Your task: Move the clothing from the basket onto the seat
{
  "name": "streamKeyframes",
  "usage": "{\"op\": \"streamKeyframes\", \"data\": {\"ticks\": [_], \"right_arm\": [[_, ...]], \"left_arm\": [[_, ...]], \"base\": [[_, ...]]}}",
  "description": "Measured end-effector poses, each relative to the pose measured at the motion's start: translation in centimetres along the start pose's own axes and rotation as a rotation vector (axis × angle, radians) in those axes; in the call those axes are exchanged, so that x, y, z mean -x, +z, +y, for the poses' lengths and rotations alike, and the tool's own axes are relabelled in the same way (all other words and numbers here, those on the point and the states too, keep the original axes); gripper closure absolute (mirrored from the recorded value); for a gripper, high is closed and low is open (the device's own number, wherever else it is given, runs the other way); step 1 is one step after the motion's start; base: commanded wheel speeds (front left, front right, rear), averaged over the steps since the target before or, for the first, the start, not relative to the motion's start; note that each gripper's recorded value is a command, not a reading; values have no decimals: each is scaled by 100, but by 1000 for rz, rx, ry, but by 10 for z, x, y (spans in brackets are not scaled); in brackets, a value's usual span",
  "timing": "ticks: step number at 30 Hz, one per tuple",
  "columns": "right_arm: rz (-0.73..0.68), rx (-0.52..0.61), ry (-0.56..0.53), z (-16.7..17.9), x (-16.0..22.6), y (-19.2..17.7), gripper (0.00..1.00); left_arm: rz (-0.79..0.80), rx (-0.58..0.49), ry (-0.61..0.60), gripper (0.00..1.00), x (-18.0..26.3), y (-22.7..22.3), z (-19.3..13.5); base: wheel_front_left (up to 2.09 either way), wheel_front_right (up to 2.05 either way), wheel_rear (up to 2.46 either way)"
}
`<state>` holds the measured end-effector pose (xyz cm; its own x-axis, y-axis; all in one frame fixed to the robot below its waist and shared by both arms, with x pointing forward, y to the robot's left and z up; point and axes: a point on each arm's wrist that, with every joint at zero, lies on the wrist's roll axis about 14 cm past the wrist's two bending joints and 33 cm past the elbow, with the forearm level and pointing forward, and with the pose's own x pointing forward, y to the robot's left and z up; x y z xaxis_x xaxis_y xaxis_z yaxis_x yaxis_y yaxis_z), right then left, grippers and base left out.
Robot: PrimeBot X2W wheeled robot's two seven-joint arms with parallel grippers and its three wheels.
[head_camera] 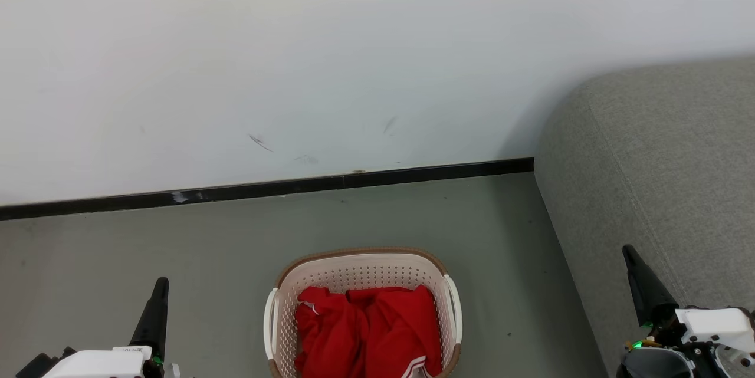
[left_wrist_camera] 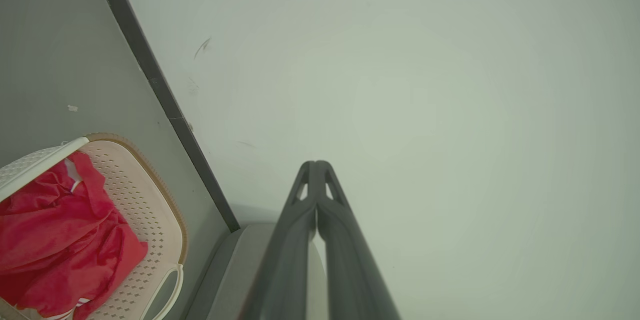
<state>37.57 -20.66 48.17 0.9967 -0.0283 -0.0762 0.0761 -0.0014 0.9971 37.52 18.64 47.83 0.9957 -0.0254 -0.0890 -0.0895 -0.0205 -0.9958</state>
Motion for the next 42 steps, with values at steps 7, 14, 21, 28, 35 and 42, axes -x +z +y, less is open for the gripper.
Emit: {"op": "streamKeyframes", "data": {"ticks": [7,14,21,28,35,42], "right_arm": [[0,0,0,0,0,0,100],[0,0,0,0,0,0,100],[0,0,0,0,0,0,100],[0,0,0,0,0,0,100],[0,0,0,0,0,0,100],[0,0,0,0,0,0,100]], "left_arm": [[0,0,0,100,0,0,0],[0,0,0,100,0,0,0],[0,0,0,100,0,0,0],[0,0,0,100,0,0,0],[0,0,0,100,0,0,0],[0,0,0,100,0,0,0]], "base": [[0,0,0],[0,0,0],[0,0,0],[0,0,0],[0,0,0],[0,0,0]]}}
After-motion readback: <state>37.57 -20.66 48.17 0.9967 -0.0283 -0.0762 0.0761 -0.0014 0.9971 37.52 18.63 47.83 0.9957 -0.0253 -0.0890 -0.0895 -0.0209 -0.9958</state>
